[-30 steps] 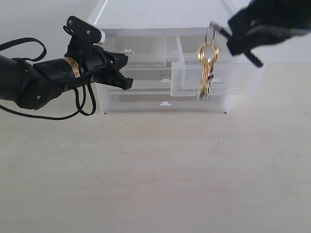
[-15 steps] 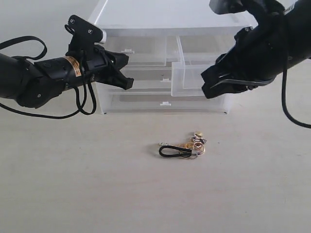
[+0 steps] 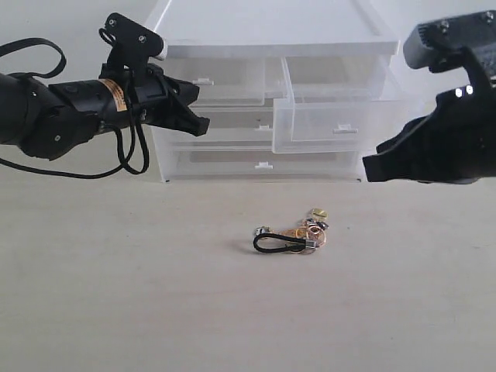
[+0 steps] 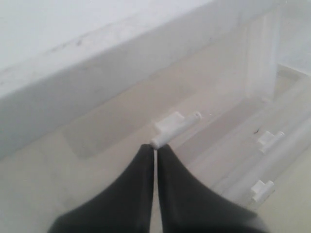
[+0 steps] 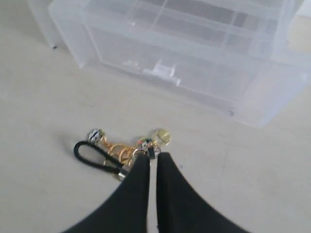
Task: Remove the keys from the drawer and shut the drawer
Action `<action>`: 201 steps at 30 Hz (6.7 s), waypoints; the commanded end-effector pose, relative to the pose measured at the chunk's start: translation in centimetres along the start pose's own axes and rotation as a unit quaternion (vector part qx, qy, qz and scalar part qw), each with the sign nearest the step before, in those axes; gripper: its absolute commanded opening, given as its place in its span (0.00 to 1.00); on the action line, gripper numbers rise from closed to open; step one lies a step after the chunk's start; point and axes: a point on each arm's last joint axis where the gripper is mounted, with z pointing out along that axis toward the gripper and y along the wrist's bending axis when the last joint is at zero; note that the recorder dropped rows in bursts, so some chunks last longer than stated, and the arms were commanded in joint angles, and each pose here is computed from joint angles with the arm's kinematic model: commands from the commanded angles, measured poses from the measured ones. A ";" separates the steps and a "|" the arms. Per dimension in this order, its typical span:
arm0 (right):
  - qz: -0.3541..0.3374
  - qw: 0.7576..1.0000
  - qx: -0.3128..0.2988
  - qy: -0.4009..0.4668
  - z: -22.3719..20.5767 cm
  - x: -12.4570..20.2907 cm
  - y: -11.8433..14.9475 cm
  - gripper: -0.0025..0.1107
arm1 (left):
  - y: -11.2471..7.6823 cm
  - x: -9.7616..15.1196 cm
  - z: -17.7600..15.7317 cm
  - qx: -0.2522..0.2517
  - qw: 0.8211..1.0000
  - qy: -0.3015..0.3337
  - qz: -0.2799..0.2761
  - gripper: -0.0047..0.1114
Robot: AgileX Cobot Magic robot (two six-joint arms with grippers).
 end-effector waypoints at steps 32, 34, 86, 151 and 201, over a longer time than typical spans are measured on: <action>0.024 0.968 0.051 -0.244 5.1 2.9 2.6 0.02 | 2.7 -2.7 -0.3 -0.054 0.993 -0.076 -0.071 0.08; 0.021 0.968 0.050 -0.245 5.4 2.7 2.6 0.02 | 2.7 -2.7 -0.3 -0.054 0.993 -0.076 -0.071 0.08; 0.005 0.970 0.125 -0.207 9.4 -0.5 0.4 0.02 | 2.7 -2.7 -0.3 -0.054 0.993 -0.076 -0.071 0.08; -0.025 0.974 0.093 -0.204 13.7 -6.4 -1.7 0.02 | 2.7 -2.9 -0.4 -0.053 0.992 -0.087 -0.070 0.08; -0.019 0.963 0.087 -0.256 -6.2 0.4 -0.6 0.02 | 0.4 -4.3 -6.9 -0.011 0.999 -0.052 0.001 0.08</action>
